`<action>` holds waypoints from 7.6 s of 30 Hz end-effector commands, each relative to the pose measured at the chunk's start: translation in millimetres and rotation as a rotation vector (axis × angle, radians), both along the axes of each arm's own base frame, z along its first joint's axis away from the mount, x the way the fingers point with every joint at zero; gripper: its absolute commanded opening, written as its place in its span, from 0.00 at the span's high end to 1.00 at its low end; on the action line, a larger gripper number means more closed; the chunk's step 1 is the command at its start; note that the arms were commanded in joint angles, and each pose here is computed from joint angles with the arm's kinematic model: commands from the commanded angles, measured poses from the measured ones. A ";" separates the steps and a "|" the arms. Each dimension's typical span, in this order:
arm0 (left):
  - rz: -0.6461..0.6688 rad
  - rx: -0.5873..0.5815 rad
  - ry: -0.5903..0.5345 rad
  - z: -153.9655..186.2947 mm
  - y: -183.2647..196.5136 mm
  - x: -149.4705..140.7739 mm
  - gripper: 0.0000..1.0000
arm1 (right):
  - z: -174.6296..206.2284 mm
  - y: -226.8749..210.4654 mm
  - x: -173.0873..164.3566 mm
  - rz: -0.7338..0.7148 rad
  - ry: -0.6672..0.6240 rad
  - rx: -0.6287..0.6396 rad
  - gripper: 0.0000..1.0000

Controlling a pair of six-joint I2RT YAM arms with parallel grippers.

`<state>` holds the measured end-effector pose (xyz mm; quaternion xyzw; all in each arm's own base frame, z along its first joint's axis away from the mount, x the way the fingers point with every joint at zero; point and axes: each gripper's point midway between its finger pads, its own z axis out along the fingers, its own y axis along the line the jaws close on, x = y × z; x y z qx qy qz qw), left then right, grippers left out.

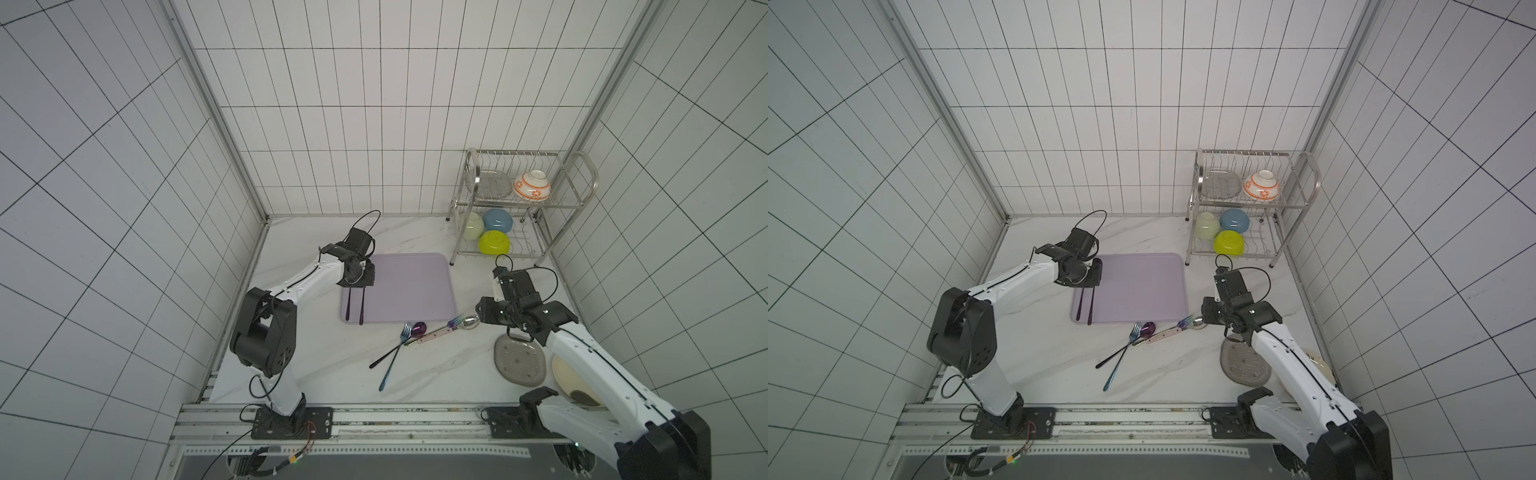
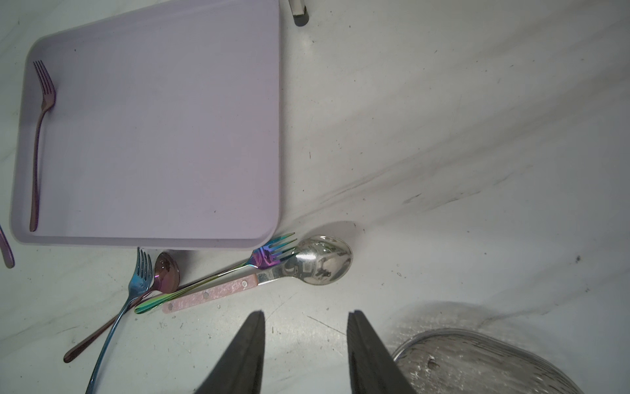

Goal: Set the spoon and fork side by side
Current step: Place the spoon on the tray, then pick up the fork at the center of the board, then place the fork on the tray.

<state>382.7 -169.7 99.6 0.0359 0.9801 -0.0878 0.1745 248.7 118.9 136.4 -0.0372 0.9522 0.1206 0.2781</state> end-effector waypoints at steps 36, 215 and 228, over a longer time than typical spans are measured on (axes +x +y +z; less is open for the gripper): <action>0.107 0.034 0.195 -72.8 18.8 28.0 1.00 | -1.5 -6.9 -1.4 -0.029 0.004 -0.013 0.57; -0.002 -0.404 0.200 -53.2 -93.8 12.5 1.00 | -29.1 12.7 -35.5 -0.302 0.147 0.035 0.65; 0.026 -0.352 0.232 -76.6 -82.3 0.7 1.00 | -34.0 10.1 -33.7 -0.307 0.174 0.046 0.65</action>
